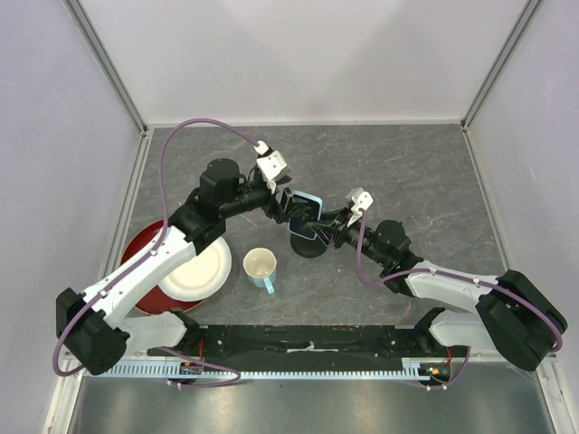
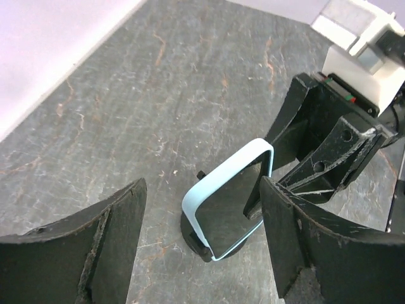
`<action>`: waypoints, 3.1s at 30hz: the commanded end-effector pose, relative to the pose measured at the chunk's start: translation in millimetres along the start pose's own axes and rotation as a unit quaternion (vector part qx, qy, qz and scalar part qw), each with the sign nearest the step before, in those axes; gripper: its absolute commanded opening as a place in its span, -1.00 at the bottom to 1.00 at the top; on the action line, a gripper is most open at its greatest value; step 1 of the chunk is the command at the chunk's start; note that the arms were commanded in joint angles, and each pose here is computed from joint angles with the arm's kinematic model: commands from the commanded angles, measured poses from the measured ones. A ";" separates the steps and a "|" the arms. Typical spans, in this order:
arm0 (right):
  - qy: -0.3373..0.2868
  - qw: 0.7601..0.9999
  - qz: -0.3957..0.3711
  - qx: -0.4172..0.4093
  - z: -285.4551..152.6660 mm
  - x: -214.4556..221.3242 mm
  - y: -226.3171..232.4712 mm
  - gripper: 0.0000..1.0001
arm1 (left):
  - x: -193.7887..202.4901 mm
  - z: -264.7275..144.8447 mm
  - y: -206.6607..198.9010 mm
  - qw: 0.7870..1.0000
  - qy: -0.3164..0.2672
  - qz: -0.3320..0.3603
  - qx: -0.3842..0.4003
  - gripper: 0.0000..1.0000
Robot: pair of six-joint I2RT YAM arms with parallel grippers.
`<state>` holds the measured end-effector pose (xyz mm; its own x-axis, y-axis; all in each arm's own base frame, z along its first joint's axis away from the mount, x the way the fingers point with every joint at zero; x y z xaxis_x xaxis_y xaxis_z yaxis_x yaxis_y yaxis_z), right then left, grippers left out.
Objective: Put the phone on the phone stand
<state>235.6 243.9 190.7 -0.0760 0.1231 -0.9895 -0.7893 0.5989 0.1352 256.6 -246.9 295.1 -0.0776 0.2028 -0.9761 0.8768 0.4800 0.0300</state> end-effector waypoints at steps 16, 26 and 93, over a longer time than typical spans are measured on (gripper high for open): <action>-0.106 0.958 0.056 0.260 -43.9 -37.9 -8.4 -1.00 | -27.0 -21.6 10.6 0.996 -0.059 -0.012 -0.062 0.51; -0.089 0.895 0.085 0.429 -84.7 -11.0 57.4 -1.00 | -51.8 -45.9 5.5 0.991 -0.120 -0.013 -0.059 0.50; -0.088 0.876 0.175 0.441 -38.1 4.7 120.5 -0.44 | -51.6 -52.5 36.8 0.981 -0.149 -0.119 -0.026 0.46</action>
<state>119.0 270.6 191.8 -0.0527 0.1143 -0.9920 0.0054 0.9934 0.1142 270.6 -194.2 343.1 -0.1603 -0.1390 -0.9772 0.8043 0.5555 -0.2110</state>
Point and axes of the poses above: each gripper's point midway between its finger pads, its own z axis out along the fingers, its own y axis along the line the jaws close on, x = y × z, the point moved 5 cm from there along -z, back along the fingers, and after that the axes turned 2 degrees about -z, right-handed, at the moved point
